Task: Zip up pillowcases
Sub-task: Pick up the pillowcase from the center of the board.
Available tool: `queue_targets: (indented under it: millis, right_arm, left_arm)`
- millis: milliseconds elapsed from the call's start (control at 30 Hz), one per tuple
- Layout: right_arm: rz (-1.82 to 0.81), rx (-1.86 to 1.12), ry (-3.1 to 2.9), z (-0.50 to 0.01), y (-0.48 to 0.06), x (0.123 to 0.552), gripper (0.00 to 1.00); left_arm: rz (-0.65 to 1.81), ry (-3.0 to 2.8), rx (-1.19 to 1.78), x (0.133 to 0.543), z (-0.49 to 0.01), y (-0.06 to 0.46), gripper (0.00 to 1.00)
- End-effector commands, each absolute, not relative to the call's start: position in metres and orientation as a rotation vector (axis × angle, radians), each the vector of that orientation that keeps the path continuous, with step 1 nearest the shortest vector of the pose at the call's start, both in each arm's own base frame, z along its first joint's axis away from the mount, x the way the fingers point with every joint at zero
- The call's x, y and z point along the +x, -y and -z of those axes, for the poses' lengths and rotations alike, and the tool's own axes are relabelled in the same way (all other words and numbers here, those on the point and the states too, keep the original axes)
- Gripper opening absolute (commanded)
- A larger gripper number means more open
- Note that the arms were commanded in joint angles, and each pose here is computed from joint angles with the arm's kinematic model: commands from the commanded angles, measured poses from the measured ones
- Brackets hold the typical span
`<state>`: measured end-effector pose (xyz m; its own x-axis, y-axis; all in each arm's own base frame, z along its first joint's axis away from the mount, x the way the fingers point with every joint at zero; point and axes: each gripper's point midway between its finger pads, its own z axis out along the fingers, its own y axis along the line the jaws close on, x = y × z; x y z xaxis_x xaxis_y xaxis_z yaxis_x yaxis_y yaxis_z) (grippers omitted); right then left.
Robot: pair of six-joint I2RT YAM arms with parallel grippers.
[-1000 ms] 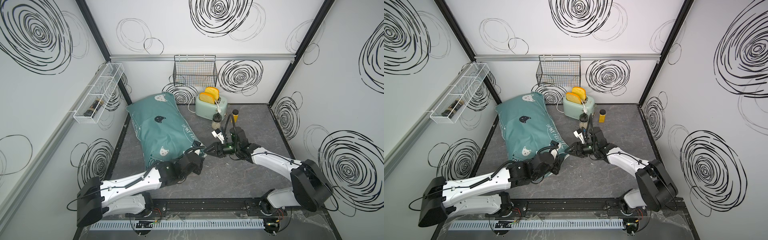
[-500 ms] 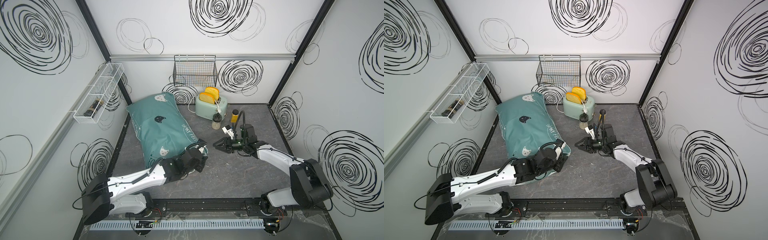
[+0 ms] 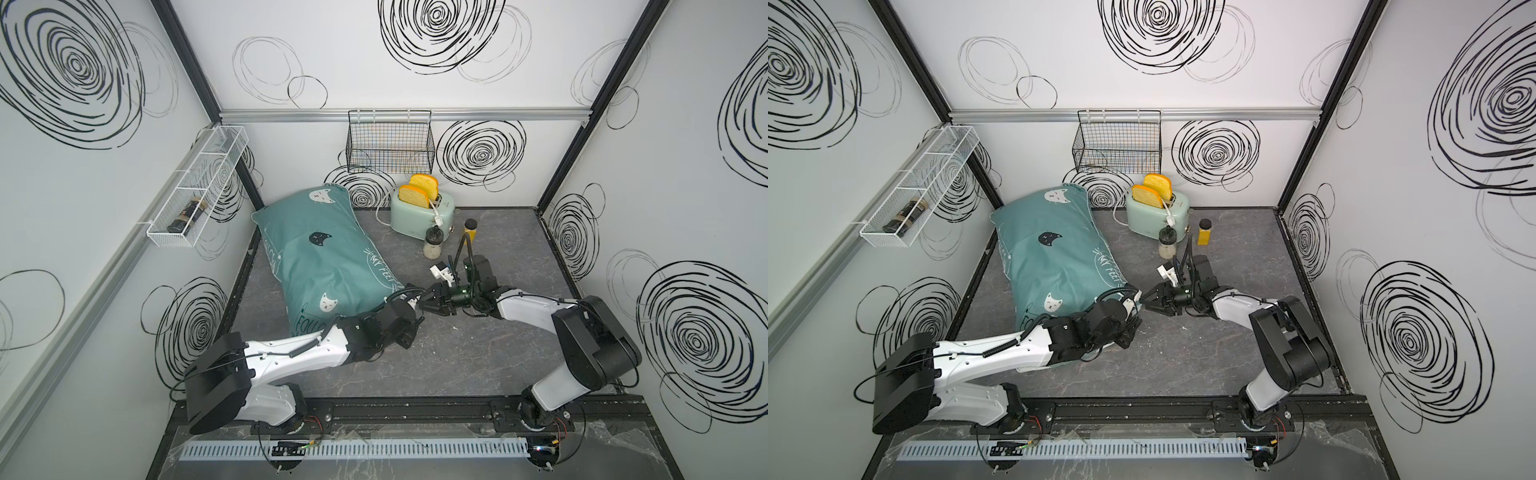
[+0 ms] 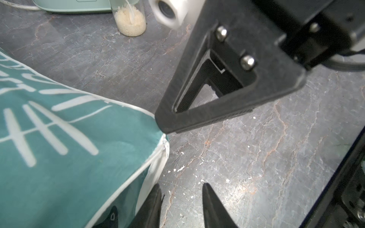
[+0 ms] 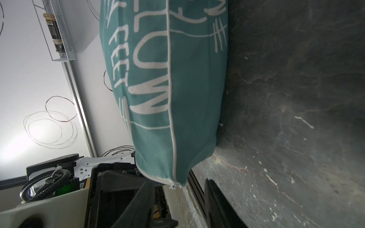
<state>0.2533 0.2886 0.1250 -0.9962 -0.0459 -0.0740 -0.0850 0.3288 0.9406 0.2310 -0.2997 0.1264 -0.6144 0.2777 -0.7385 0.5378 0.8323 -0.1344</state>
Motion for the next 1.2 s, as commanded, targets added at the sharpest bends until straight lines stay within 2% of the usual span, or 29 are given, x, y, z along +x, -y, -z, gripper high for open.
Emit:
queue_targets:
  millis: [0,467,1167]
  right_arm:
    - [-1.834,-0.181,-2.465,-0.139,-0.297,0.259,0.46]
    - [-1.839,-0.174,-2.469,-0.131,-0.303,0.268,0.34]
    - [-1.837,-0.189,-2.470,-0.129,-0.309,0.270,0.23]
  left_arm:
    - [0.476,-2.183,0.511,0.245,-0.150,0.310,0.37]
    - [0.419,-2.198,0.468,0.263,-0.146,0.313,0.34]
    - [0.386,-2.235,0.467,0.268,-0.134,0.313,0.18]
